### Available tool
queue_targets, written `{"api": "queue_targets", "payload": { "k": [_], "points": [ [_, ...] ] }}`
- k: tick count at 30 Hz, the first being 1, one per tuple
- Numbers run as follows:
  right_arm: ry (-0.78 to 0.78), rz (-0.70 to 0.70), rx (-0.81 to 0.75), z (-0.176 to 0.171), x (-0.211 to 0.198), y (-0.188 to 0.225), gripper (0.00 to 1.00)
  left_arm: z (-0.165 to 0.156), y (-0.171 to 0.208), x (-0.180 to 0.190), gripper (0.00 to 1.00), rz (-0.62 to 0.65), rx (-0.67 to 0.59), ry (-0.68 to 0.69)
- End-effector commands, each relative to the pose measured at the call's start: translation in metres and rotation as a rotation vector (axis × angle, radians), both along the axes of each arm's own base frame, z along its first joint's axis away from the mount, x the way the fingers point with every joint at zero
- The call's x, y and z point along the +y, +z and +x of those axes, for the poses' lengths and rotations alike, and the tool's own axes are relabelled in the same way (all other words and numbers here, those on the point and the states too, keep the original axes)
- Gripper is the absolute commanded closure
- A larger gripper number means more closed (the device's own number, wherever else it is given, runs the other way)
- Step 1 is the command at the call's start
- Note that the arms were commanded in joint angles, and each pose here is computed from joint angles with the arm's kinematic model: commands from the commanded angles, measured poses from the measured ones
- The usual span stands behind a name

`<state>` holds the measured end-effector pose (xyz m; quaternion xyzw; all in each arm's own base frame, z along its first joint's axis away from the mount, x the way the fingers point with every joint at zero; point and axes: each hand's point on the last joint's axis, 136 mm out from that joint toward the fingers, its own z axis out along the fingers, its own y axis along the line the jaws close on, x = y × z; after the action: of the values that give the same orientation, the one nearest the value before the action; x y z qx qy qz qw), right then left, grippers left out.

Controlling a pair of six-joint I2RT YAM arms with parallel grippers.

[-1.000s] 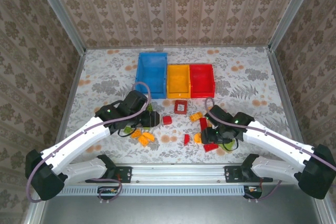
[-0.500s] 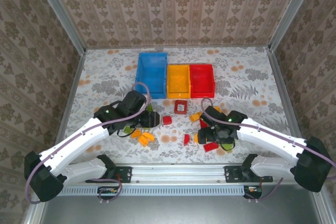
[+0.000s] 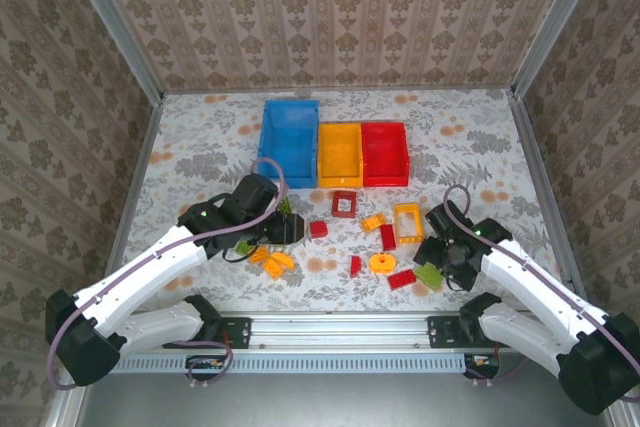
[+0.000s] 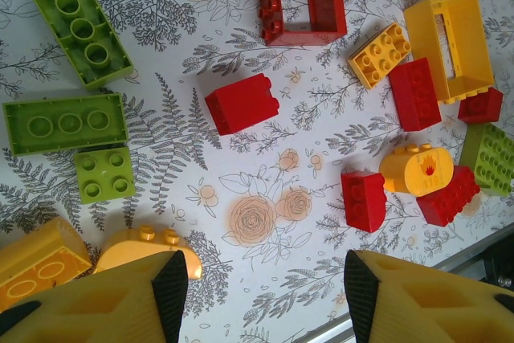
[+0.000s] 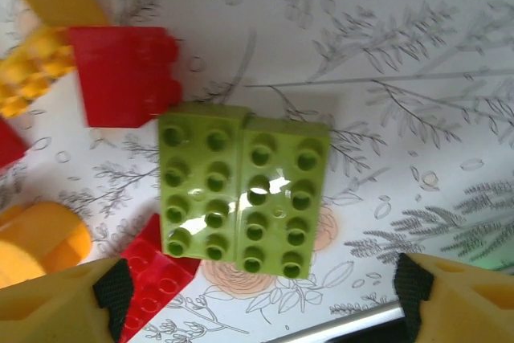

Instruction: Sort the legos into containers by color

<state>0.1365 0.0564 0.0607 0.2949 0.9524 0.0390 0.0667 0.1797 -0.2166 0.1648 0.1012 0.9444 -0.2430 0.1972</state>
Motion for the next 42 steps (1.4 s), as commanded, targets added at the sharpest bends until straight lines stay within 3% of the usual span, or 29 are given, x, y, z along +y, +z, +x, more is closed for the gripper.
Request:
{"api": "queue_targets", "payload": {
  "k": [1, 7, 13, 23, 31, 42],
  "points": [
    [-0.088, -0.017, 0.054, -0.021, -0.013, 0.004, 0.22, -0.003, 0.002, -0.002, 0.43, -0.007, -0.012, -0.028],
    [-0.003, 0.102, 0.175, -0.039, 0.01, -0.006, 0.43, -0.003, 0.003, -0.002, 0.43, -0.001, -0.016, -0.037],
    [0.072, 0.127, 0.271, -0.055, 0.018, -0.016, 0.39, -0.002, 0.0, -0.004, 0.43, -0.002, -0.013, -0.043],
    [0.077, 0.047, 0.245, -0.025, 0.017, -0.03, 0.36, -0.001, 0.0, -0.006, 0.43, -0.015, -0.01, -0.035],
    [0.027, -0.028, 0.275, -0.016, 0.006, -0.033, 0.37, -0.006, 0.018, -0.029, 0.41, -0.135, -0.036, -0.137],
    [-0.154, -0.006, 0.279, -0.017, -0.004, -0.035, 0.39, -0.002, 0.014, -0.034, 0.41, -0.152, -0.052, -0.135]
  ]
}}
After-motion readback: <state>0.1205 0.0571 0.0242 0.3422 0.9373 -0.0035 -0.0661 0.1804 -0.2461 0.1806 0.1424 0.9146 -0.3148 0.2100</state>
